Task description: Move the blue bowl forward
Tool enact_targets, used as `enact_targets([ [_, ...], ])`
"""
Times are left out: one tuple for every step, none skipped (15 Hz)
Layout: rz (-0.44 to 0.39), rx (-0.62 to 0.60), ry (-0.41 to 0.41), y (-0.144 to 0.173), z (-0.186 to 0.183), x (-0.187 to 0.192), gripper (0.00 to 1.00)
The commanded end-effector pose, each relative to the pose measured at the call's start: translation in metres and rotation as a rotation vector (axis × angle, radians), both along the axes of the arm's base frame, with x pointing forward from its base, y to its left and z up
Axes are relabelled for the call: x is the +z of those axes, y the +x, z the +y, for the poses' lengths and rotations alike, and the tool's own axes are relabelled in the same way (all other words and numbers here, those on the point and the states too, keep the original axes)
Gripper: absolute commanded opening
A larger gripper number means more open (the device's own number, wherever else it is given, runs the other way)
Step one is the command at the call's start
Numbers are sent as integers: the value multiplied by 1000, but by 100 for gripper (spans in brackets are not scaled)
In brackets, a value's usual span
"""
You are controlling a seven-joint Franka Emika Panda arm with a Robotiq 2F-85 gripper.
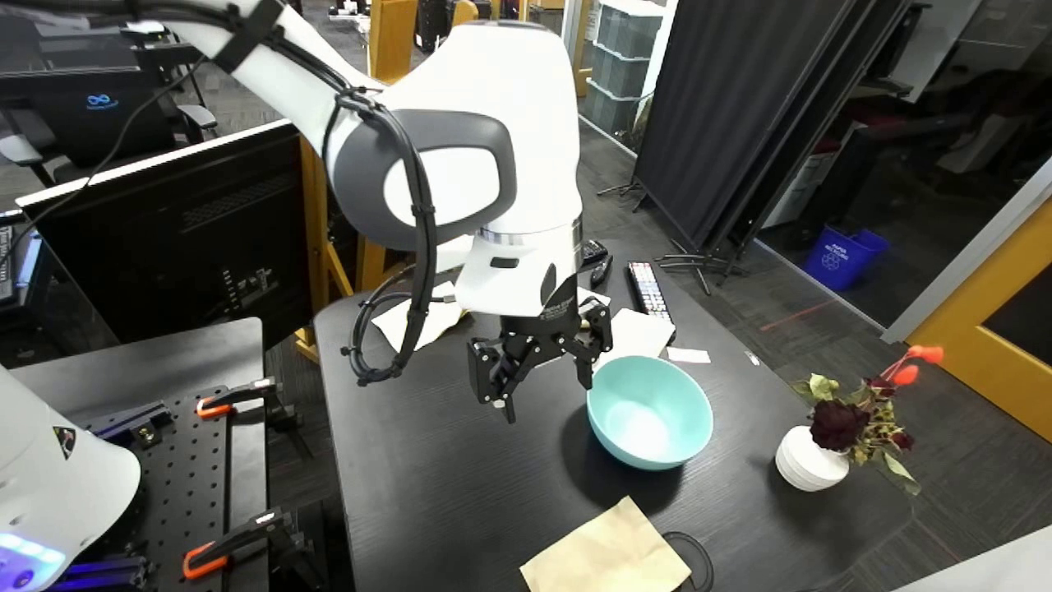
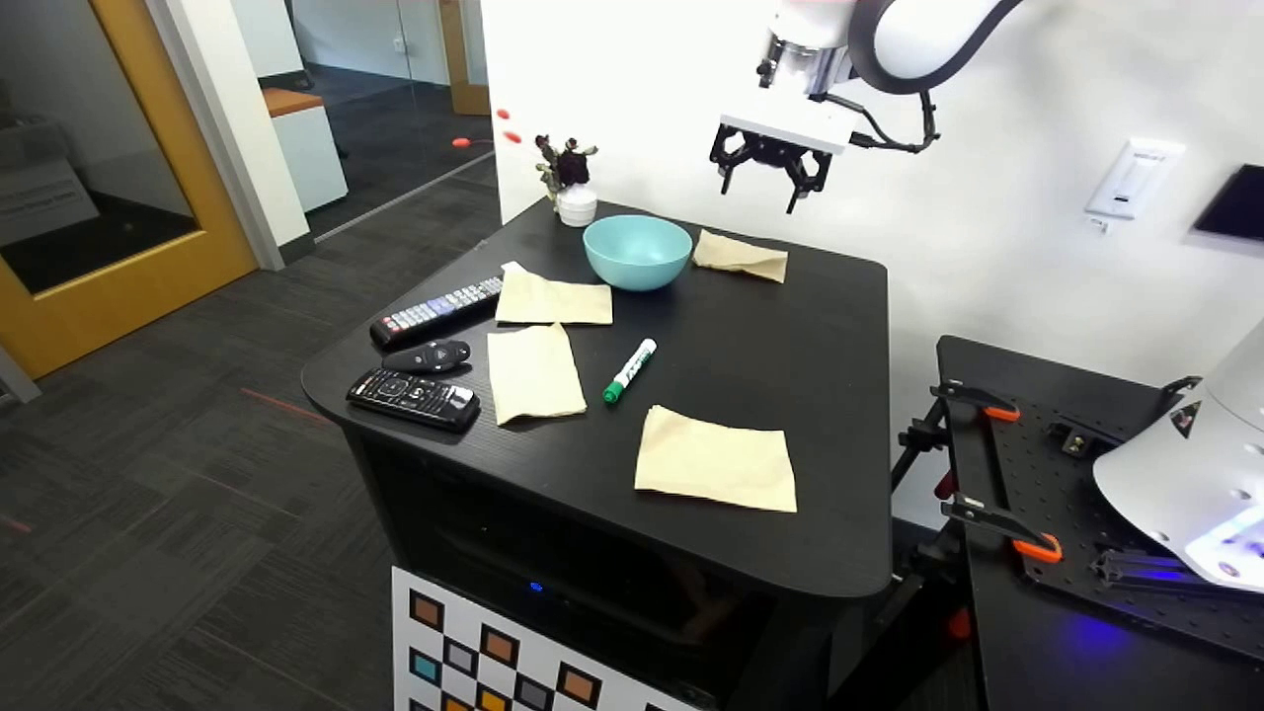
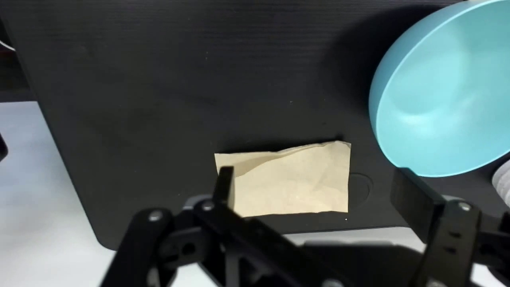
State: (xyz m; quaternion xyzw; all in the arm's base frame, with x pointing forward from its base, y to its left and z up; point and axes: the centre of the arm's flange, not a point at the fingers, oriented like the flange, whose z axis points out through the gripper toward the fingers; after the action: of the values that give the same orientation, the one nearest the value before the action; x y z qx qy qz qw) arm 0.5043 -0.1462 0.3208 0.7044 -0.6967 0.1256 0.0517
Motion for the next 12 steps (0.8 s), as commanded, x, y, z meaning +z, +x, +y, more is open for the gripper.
enact_targets([
  [-21, -58, -3, 25, -2, -19, 100],
  [-25, -68, -1, 28, -2, -23, 100],
  [-29, -79, -5, 32, -4, -28, 100],
  [-32, -85, -5, 36, -4, -33, 100],
  [-33, -91, -7, 39, -5, -39, 100],
  [-31, -97, -9, 43, -6, -44, 100],
  [-30, -103, -13, 46, -7, -50, 100],
  [-26, -104, -14, 49, -8, -54, 100],
  [-22, -102, -14, 51, -8, -60, 100],
  [-19, -101, -16, 53, -9, -64, 100],
  [-17, -97, -17, 55, -9, -69, 100],
  [-16, -92, -17, 58, -9, -73, 100],
])
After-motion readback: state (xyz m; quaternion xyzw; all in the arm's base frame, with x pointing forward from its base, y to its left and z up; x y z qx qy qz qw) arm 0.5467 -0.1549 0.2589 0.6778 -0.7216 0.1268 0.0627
